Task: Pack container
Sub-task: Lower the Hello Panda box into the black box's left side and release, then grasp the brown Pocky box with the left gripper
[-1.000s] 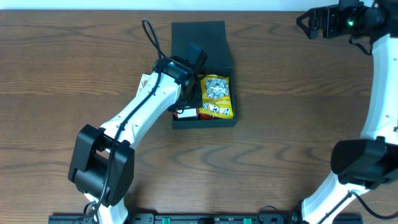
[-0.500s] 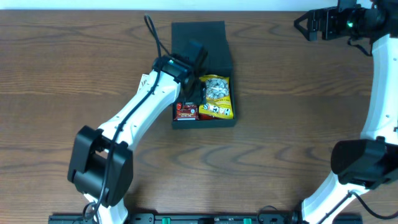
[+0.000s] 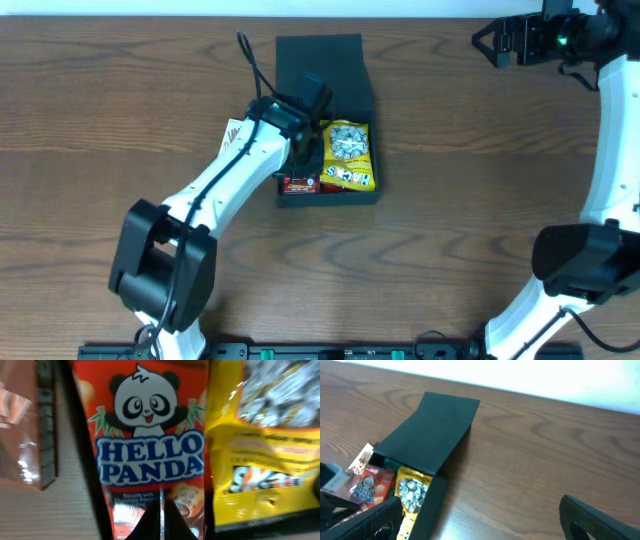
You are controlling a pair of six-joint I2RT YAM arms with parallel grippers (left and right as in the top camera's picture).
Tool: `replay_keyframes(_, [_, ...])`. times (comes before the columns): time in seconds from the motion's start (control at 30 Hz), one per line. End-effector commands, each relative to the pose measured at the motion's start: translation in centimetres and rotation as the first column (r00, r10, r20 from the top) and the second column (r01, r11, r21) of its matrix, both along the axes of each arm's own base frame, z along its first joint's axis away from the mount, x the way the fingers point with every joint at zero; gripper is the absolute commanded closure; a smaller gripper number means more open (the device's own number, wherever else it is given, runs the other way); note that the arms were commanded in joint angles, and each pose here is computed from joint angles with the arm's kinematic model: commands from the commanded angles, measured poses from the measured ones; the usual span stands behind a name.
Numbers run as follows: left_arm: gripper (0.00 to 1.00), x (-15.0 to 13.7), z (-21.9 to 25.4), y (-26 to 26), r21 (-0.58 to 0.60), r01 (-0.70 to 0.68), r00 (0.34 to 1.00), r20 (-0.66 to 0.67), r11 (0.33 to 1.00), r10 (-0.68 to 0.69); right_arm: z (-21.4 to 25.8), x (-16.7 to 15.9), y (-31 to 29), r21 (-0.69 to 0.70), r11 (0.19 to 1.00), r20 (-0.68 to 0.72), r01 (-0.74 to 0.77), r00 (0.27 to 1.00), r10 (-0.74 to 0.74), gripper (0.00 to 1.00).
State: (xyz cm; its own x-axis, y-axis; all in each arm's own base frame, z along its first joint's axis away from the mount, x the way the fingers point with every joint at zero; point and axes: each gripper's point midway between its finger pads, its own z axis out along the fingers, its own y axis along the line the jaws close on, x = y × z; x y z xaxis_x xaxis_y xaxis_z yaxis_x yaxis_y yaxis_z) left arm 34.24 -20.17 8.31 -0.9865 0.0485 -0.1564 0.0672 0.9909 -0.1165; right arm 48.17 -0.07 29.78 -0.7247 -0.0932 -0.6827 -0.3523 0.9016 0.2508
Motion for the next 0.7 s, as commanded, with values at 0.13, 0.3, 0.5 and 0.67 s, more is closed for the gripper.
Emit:
replay_keyframes(0.13, [0.94,-0.8,-1.9,0.6,0.008,0.002,0.999,-0.035,1.0,-0.001,1.9,-0.6,0.2,0.015,1.0,0.036,-0.005,0.999,0.005,0.01])
replay_keyframes(0.3, [0.94,1.6,2.3,0.4,-0.033,0.001,0.997,0.072,0.999,0.002,1.9,-0.6,0.3,0.018,1.0,0.036,-0.007,0.999,0.007,0.01])
replay_keyframes(0.5, [0.94,5.2,10.3,6.0,0.129,-0.154,0.927,0.361,0.98,0.098,1.9,-0.6,0.3,0.018,1.0,0.034,-0.007,0.999,0.007,0.01])
replay_keyframes(0.67, [0.81,5.3,7.6,10.7,0.239,-0.172,0.952,0.289,0.956,0.099,1.8,-0.7,0.3,0.018,1.0,0.033,-0.007,0.999,0.007,0.01])
